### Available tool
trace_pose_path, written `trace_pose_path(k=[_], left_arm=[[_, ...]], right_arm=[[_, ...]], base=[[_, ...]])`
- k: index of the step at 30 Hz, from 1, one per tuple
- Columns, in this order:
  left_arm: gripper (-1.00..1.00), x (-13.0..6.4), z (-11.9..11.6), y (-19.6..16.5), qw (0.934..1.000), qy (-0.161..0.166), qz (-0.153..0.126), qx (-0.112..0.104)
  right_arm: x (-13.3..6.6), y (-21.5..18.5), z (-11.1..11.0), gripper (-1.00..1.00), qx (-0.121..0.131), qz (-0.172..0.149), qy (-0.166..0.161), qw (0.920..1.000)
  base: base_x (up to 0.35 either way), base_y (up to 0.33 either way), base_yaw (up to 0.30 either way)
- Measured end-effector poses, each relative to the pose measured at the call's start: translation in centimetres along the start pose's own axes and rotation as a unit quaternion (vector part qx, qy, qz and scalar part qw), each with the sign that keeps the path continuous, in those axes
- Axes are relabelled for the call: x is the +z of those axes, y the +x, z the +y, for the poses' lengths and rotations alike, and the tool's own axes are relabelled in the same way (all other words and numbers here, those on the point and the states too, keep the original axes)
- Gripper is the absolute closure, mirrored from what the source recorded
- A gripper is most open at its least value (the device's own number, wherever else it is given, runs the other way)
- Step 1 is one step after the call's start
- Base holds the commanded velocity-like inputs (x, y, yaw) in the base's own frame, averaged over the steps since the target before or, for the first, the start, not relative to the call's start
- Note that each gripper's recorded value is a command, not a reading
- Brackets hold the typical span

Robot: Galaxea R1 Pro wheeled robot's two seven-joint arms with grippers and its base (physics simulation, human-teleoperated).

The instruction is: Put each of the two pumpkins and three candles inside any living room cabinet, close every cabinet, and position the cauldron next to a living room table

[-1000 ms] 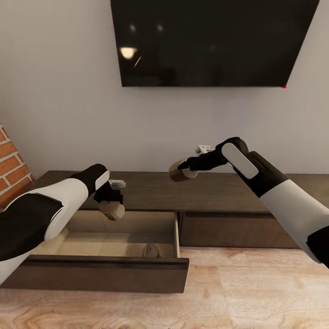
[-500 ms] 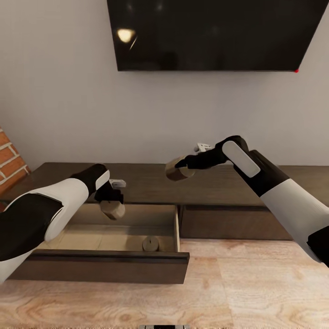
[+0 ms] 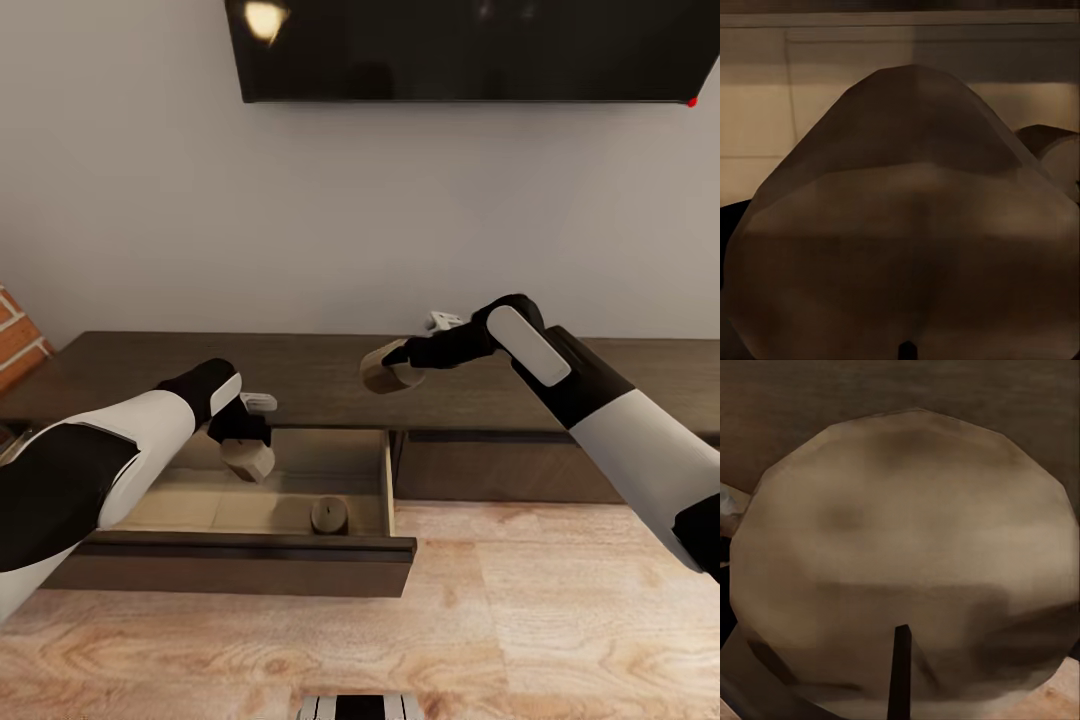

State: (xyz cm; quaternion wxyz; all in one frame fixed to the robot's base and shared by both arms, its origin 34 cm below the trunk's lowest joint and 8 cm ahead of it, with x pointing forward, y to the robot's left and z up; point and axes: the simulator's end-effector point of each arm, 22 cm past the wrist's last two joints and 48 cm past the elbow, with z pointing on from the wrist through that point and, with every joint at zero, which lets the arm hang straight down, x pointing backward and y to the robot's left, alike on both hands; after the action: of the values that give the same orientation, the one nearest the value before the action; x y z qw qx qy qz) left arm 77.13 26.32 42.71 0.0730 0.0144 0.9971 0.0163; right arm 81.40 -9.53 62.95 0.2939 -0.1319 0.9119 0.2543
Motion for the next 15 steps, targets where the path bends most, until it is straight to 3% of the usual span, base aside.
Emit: trace_pose_path(k=[4, 9, 15], left_arm=[[1.00, 0.7, -0.1, 0.1, 1.0000, 0.001, 0.004, 0.000], [1.00, 1.0, 0.0, -1.0, 0.9997, 0.001, -0.024, 0.000], [1.00, 1.0, 0.0, -1.4, 0.9994, 0.000, -0.034, 0.001]], right_arm=[[0.2, -0.3, 0.4, 1.00, -0.004, -0.002, -0.005, 1.0000], [0.2, -0.4, 0.5, 1.00, -0.007, -0.004, -0.007, 0.9999], [-0.1, -0.8, 0.9, 1.00, -0.013, -0.008, -0.009, 0.9998]], base=[[-0.019, 0.000, 0.019], [-0.184, 0.000, 0.005], [-0.028, 0.000, 0.000]])
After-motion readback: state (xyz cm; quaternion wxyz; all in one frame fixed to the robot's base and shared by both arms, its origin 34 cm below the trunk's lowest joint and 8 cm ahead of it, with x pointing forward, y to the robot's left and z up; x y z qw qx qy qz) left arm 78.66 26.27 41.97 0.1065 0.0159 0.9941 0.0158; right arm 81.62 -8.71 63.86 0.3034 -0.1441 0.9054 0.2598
